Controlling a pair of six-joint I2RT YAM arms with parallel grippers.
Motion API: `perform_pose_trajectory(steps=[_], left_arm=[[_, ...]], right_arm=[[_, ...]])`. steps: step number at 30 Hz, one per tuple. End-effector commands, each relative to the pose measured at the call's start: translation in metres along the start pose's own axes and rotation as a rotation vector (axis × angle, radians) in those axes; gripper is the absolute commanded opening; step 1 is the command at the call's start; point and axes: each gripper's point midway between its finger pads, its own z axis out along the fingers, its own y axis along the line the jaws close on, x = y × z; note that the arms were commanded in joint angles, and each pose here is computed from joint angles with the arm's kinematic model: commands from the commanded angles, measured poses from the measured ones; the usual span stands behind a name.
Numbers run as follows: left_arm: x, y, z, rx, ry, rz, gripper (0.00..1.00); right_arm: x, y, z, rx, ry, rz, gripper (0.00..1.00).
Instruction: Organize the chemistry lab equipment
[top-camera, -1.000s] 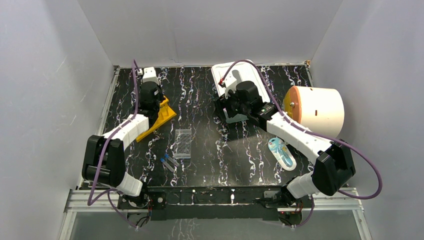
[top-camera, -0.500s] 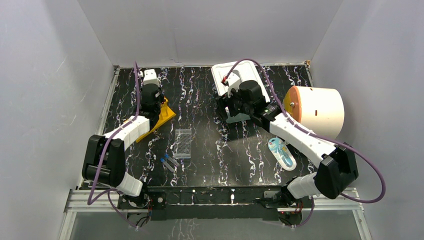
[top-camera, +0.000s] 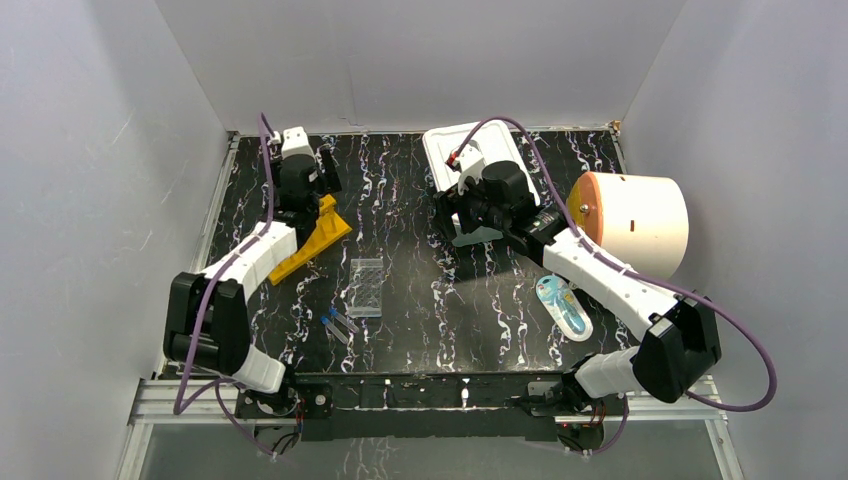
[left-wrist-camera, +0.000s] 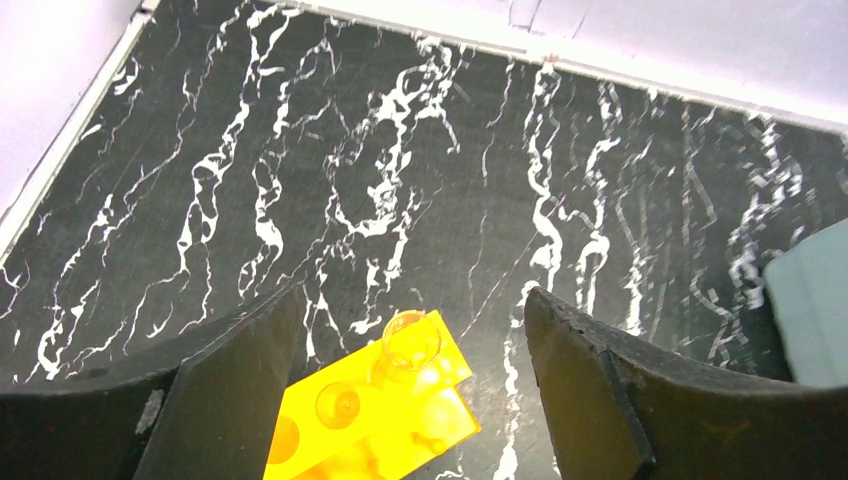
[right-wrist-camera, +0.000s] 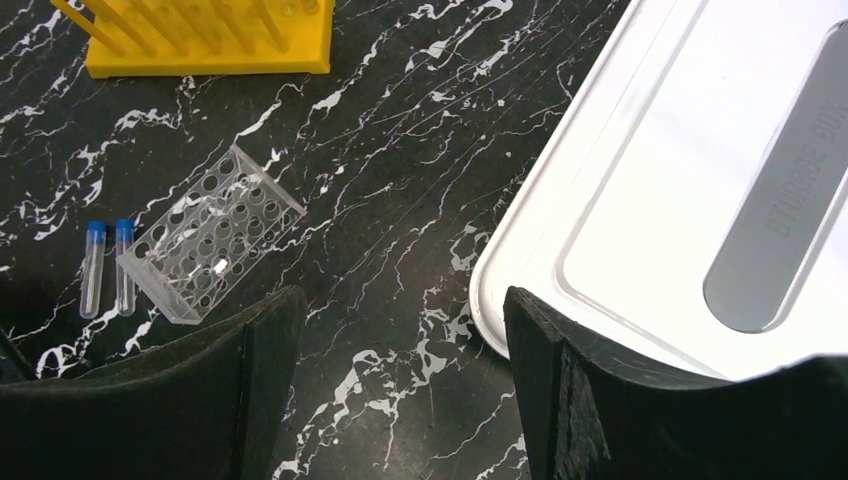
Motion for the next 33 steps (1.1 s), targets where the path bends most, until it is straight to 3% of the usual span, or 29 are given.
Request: perform_pose_trajectory(steps=[1, 8, 17, 22, 28, 33], left_arm=[[-0.066, -0.003, -0.026, 0.016, -0.101, -0.075, 0.83], [-0.092, 0.004, -0.059, 0.016, -0.065, -0.095, 0.96], [-0.097, 0.026, -0.111, -0.04, 0.052, -0.154, 0.98], [-0.115, 0.044, -0.15, -0.091, 0.049, -0.259, 0.98], [-0.142, 0.058, -0.197, -0.076, -0.013, -0.356, 0.98], [-0.152, 0.075, -0.22, -0.126, -0.027, -0.366, 0.98]], right_arm=[[-0.02, 0.006, -0.011, -0.024, -0.067, 0.019, 0.82], [-0.027, 0.015, -0.01, -0.065, -0.069, 0.065, 0.84], [-0.036, 0.051, 0.012, -0.108, -0.042, 0.023, 0.81], [-0.037, 0.097, 0.03, -0.119, 0.022, -0.009, 0.72], [0.001, 0.172, 0.054, -0.17, 0.14, -0.104, 0.61], [0.039, 0.223, 0.073, -0.204, 0.189, -0.228, 0.45]])
